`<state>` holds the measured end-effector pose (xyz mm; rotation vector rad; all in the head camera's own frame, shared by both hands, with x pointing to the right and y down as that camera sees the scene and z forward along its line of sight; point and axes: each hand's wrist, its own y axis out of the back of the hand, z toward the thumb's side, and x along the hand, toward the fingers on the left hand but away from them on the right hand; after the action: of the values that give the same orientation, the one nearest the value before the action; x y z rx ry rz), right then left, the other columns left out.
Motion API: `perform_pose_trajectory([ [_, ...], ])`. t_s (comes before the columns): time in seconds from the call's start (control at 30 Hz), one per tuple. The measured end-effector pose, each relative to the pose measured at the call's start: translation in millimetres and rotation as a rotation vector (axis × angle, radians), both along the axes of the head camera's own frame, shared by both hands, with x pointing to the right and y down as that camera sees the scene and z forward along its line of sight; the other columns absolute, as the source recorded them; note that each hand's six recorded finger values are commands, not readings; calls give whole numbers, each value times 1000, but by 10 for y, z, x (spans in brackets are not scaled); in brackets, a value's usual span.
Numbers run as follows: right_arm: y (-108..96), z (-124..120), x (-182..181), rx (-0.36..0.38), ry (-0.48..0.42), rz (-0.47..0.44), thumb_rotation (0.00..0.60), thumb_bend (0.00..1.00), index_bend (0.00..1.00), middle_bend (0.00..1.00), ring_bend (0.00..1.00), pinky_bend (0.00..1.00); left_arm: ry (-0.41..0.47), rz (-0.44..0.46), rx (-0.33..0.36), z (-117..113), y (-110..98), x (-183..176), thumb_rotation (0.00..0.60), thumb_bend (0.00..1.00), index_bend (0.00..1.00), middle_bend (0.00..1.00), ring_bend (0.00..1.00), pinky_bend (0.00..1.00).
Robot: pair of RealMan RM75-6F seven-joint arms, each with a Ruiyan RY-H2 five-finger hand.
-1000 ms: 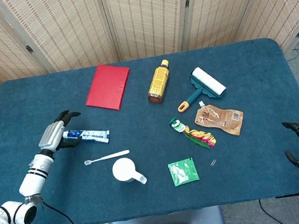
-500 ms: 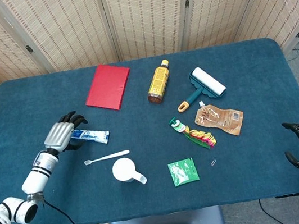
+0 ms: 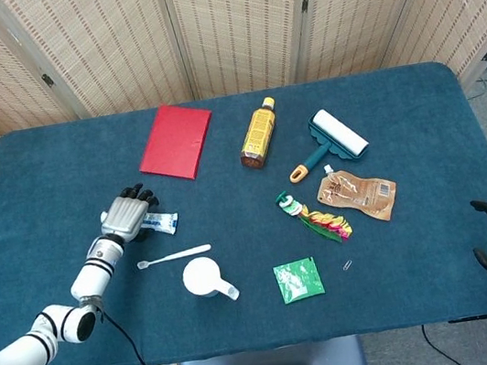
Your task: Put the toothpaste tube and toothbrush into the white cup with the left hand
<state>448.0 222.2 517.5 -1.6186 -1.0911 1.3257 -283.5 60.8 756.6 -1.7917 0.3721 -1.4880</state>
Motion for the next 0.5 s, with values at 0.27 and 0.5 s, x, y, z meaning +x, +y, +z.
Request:
perform_pose_trajectory([
  [0.27,6,8,19,-1,4,8,600,224,193,283,249,264,-40,-5,-10,141,30,-2,600,384,323,189,44,147],
  [0.5,-13,29,3,-4,5,3,600,224,193,283,249,264,-48,-23,-2,184,3,-29,600,384,402,189,44,148],
])
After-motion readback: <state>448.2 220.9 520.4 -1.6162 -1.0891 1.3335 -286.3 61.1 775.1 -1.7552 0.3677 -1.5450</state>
